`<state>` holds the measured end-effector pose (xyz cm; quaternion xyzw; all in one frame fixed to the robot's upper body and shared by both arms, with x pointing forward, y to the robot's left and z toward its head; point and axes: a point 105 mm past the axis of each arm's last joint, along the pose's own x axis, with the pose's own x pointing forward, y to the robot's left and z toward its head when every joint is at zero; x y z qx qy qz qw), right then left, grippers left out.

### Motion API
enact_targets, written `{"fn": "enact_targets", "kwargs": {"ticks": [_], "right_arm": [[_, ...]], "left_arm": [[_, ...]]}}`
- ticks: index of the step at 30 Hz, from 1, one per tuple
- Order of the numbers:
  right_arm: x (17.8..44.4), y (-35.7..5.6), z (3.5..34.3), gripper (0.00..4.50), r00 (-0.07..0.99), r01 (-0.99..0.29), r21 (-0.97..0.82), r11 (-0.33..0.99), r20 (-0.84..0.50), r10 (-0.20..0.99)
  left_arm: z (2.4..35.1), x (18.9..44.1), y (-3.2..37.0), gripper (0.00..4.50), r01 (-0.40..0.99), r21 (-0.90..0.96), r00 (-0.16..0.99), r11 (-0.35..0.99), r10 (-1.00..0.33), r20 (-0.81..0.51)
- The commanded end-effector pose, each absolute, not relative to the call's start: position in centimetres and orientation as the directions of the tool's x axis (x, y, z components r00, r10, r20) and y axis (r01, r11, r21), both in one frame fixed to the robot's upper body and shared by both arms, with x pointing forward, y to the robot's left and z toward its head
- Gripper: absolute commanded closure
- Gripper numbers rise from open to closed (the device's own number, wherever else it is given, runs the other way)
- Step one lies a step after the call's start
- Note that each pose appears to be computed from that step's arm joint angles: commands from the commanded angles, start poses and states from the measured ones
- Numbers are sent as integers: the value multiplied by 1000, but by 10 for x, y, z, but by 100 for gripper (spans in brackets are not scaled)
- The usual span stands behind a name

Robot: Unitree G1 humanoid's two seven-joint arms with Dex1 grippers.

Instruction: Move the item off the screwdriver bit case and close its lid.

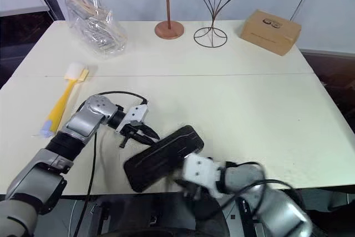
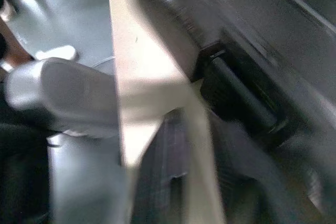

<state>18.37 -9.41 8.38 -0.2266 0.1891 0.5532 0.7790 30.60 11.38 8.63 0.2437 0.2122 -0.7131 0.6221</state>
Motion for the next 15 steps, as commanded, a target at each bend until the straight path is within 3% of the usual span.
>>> {"fn": "enact_targets", "kwargs": {"ticks": [1,2,8,15], "right_arm": [[165,-115,125,131,257,-964,-61,259,-472,844],[167,-128,134,80,272,-958,-55,280,-467,841],[197,-206,195,80,449,-882,-63,467,-413,793],[200,-216,207,80,418,-899,-69,432,-427,802]], "left_arm": [[127,321,161,191,995,77,100,68,-817,-568],[141,317,169,139,992,73,127,105,-832,-540],[207,271,198,139,966,97,260,241,-892,-369],[208,239,215,139,931,117,363,347,-840,-403]]}}
